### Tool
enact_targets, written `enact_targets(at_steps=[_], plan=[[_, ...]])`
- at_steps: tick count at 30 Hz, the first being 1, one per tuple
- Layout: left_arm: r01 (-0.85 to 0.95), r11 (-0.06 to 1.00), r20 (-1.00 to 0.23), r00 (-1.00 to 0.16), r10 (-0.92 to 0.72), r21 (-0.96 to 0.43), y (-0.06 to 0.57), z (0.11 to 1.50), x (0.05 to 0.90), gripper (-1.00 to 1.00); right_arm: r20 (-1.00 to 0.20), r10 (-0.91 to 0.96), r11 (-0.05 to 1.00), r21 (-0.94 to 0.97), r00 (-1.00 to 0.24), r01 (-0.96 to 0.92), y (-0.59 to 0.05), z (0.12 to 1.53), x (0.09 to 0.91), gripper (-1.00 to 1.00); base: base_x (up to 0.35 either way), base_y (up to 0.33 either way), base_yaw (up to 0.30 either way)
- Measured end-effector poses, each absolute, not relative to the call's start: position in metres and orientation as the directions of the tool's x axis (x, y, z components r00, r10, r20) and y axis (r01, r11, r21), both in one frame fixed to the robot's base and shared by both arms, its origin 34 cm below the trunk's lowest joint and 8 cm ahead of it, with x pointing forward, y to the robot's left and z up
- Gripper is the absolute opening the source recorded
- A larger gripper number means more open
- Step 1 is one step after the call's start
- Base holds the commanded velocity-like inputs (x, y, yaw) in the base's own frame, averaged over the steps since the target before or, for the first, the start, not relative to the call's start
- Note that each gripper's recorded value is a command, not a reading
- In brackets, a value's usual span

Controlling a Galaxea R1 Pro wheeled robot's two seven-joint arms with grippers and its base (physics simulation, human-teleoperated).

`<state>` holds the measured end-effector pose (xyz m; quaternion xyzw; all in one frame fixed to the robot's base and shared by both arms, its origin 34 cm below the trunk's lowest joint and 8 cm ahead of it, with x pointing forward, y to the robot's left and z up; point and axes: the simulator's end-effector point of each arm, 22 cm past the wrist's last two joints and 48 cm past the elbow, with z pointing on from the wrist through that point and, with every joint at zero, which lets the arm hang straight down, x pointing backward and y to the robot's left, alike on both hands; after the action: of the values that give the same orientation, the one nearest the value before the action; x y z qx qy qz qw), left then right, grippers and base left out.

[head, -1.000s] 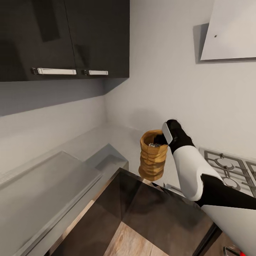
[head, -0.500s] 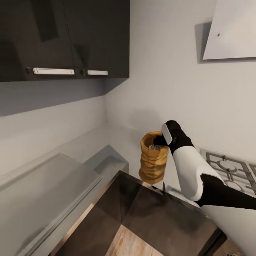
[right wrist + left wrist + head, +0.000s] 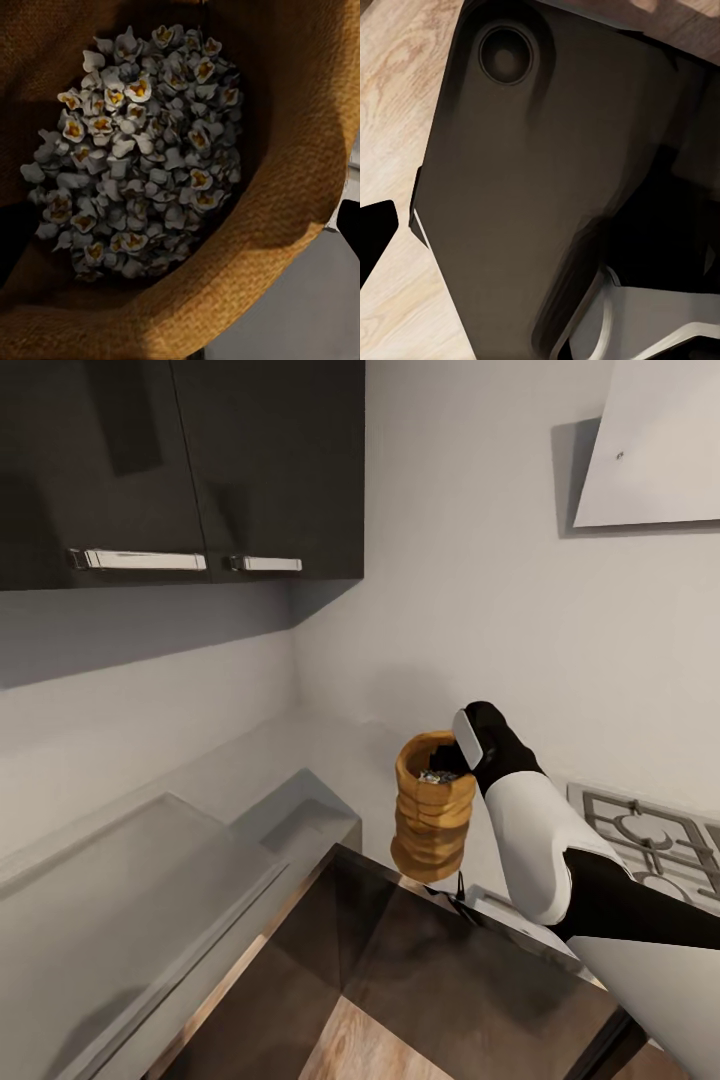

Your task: In the kitchen, take the popcorn bag from the countertop, put it into the microwave, and heat it until the popcorn is cooked so the cooked popcorn ends up inside the bag.

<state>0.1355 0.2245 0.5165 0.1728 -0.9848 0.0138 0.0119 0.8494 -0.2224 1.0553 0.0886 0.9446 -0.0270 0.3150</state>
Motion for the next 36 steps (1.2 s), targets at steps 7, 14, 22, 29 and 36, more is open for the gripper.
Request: enact_targets(at_steps=[7,14,22,29,36], plan=[[-0.34,0.94,0.028,-0.94,-0.34,-0.023,0.225,0.517,0.135,1.0,-0.599,0.15,0.982,0.002,-0.786,0.187,-0.223,1.055,0.849,1.0,0.0,0.0,0.0],[-0.34,0.94,0.028,-0.94,-0.34,-0.023,0.225,0.517,0.135,1.0,-0.6,0.151,0.982,0.002,-0.786,0.187,-0.223,1.055,0.849,1.0,0.0,0.0,0.0],[-0.341,0.94,0.028,-0.94,-0.34,-0.023,0.225,0.517,0.135,1.0,-0.598,0.152,0.983,0.006,-0.787,0.186,-0.223,1.054,0.849,1.0,0.0,0.0,0.0],[-0.341,0.94,0.029,-0.94,-0.34,-0.023,0.224,0.517,0.135,1.0,-0.554,0.226,0.973,0.087,-0.801,0.214,-0.22,1.04,0.844,1.0,0.0,0.0,0.0],[-0.341,0.94,0.029,-0.94,-0.34,-0.023,0.224,0.517,0.135,1.0,-0.536,0.237,0.971,0.094,-0.81,0.221,-0.219,1.033,0.84,1.0,0.0,0.0,0.0]])
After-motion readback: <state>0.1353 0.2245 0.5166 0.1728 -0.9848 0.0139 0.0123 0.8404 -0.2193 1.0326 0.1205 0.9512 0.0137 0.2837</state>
